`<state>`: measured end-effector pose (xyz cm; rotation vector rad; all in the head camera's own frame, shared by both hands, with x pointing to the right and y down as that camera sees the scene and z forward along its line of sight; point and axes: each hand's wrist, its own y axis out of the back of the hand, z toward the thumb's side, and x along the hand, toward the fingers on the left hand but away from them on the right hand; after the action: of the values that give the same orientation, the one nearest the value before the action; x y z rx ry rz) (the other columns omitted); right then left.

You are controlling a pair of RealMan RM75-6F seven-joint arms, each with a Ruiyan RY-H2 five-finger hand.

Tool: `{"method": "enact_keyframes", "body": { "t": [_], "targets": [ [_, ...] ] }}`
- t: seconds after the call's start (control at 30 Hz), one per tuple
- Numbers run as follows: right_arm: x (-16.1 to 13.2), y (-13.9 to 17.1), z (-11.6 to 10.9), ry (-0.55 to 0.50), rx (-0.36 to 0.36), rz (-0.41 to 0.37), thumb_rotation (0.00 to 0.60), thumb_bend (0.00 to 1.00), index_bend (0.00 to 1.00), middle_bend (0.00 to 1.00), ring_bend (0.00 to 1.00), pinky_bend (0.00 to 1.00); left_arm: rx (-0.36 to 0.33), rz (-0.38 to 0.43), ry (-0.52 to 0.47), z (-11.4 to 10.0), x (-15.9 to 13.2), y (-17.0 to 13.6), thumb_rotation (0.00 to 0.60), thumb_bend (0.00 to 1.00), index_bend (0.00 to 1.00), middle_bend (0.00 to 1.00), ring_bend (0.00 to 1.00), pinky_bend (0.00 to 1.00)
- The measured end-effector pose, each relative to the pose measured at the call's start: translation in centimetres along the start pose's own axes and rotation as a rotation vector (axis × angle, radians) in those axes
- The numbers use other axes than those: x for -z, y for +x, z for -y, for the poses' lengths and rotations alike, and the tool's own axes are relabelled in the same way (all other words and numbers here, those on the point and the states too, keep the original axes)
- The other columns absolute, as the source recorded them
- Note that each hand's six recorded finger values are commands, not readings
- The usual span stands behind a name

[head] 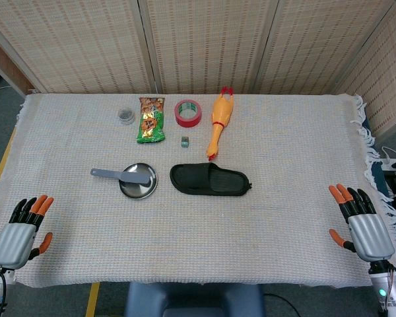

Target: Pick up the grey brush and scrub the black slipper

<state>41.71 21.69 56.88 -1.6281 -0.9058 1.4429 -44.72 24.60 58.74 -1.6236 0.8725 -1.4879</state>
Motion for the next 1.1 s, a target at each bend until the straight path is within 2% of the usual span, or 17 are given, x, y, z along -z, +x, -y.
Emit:
{"method": "enact_keyframes", "body": {
  "t": [0.1, 0.17, 0.27, 0.43, 0.6, 0.77, 0.83, 1.0, 1.1],
  "targets": [
    [0.1, 0.0, 0.0, -0.001, 0.001, 0.003, 0.6, 0.16, 0.0, 0.0, 0.0, 0.0, -0.001, 0.004, -0.002, 0.2, -0.3, 0.1, 0.6, 0.44, 0.0, 0.0, 0.0, 0.11],
    [0.3, 0.0, 0.0, 0.002, 0.002, 0.01, 0.6, 0.16, 0.0, 0.0, 0.0, 0.0, 0.0, 0.022, -0.011, 0.4, -0.9, 0.3, 0.6, 0.44, 0.0, 0.0, 0.03, 0.21],
    [0.5, 0.0, 0.1, 0.008, 0.0, 0.021, 0.6, 0.16, 0.0, 0.0, 0.0, 0.0, -0.007, 0.078, -0.015, 0.7, -2.4, 1.1, 0.6, 0.44, 0.0, 0.02, 0.27, 0.54],
    [0.5, -0.1, 0.1, 0.012, -0.002, 0.023, 0.6, 0.16, 0.0, 0.0, 0.0, 0.0, -0.012, 0.146, -0.014, 1.2, -4.3, 2.7, 0.6, 0.44, 0.02, 0.11, 0.61, 0.88],
    [0.8, -0.4, 0.3, 0.019, -0.003, 0.038, 0.6, 0.16, 0.0, 0.0, 0.0, 0.0, 0.007, 0.191, 0.039, 1.9, -6.2, 5.7, 0.6, 0.44, 0.03, 0.1, 0.64, 0.91],
    [1.3, -0.6, 0.1, 0.022, 0.006, 0.061, 0.6, 0.16, 0.0, 0.0, 0.0, 0.0, 0.097, 0.216, 0.092, 3.9, -8.3, 10.3, 0.6, 0.45, 0.04, 0.09, 0.64, 0.91],
    [1.4, -0.7, 0.0, 0.024, 0.008, 0.065, 0.6, 0.16, 0.0, 0.0, 0.0, 0.0, 0.113, 0.213, 0.103, 4.4, -9.2, 12.5, 0.6, 0.45, 0.04, 0.08, 0.64, 0.91],
    [1.8, -0.8, 0.2, 0.022, -0.002, 0.078, 0.6, 0.16, 0.0, 0.0, 0.0, 0.0, 0.116, 0.211, 0.083, 4.4, -10.0, 14.4, 0.6, 0.44, 0.04, 0.08, 0.64, 0.92],
    [1.9, -1.0, 0.1, 0.02, -0.008, 0.085, 0.6, 0.16, 0.0, 0.0, 0.0, 0.0, 0.125, 0.218, 0.091, 4.8, -10.5, 15.6, 0.6, 0.44, 0.05, 0.12, 0.66, 0.94]
  ]
}}
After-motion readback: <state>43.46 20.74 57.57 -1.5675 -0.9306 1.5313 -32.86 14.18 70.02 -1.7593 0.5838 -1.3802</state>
